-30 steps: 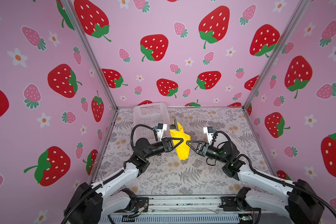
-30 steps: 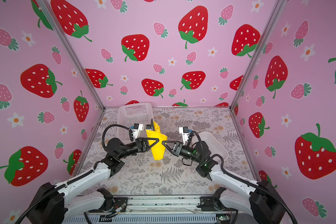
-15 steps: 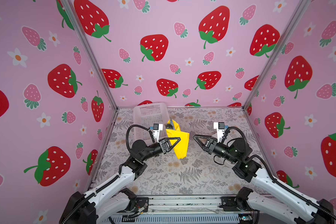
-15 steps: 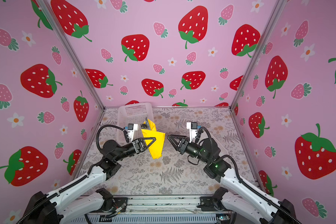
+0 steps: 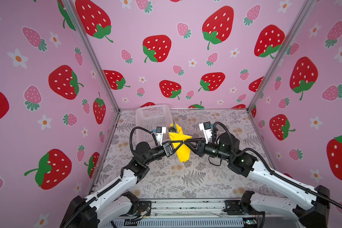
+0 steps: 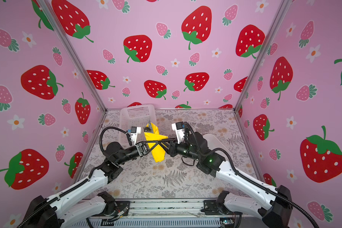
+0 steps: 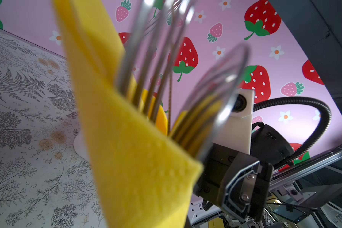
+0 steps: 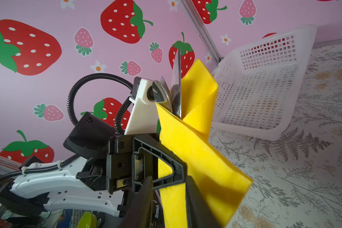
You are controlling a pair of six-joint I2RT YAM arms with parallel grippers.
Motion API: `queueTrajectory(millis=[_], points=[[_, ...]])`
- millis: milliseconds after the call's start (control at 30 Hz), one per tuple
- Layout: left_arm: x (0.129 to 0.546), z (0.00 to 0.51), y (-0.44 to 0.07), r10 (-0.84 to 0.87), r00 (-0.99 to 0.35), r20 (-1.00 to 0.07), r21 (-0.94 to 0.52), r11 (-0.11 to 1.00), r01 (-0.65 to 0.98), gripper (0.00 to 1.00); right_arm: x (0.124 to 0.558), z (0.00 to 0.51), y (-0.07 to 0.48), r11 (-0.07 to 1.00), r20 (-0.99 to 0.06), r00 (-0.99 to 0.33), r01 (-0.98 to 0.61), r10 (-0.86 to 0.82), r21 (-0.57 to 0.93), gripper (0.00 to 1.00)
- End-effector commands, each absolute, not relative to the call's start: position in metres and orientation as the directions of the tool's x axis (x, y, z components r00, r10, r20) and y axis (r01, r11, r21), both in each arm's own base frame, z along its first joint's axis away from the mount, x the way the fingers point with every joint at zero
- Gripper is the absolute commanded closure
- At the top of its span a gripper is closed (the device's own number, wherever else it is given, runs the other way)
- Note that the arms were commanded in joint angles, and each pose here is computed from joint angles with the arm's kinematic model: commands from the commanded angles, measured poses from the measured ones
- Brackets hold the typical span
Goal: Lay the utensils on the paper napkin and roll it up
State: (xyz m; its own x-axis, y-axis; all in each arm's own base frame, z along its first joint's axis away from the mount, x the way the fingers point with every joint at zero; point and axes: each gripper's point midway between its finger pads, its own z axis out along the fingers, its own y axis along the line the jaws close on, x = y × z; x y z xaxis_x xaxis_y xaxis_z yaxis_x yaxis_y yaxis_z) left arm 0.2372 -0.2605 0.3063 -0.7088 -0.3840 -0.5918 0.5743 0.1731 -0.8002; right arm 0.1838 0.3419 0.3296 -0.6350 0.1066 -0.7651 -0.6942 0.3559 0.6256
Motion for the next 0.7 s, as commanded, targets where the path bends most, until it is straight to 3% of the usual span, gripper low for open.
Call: queueTrajectory(millis=[0, 300, 667], points=[[0.233, 0.329, -0.256, -0.413, -0.662, -0.625, -0.763, 0.147, 0.629, 1.0, 0.187, 0.327, 0.344, 0.391, -0.784, -0.616, -0.705, 0.075, 0.592, 0.68], [0.231, 0.333, -0.256, -0.412, -0.662, -0.626, -0.761, 0.138, 0.634, 1.0, 0.181, 0.319, 0.354, 0.346, -0.779, -0.626, -0.723, 0.038, 0.598, 0.61], [0.23, 0.336, -0.256, -0.41, -0.666, -0.623, -0.762, 0.129, 0.634, 1.0, 0.164, 0.316, 0.369, 0.236, -0.767, -0.64, -0.751, -0.03, 0.617, 0.62]])
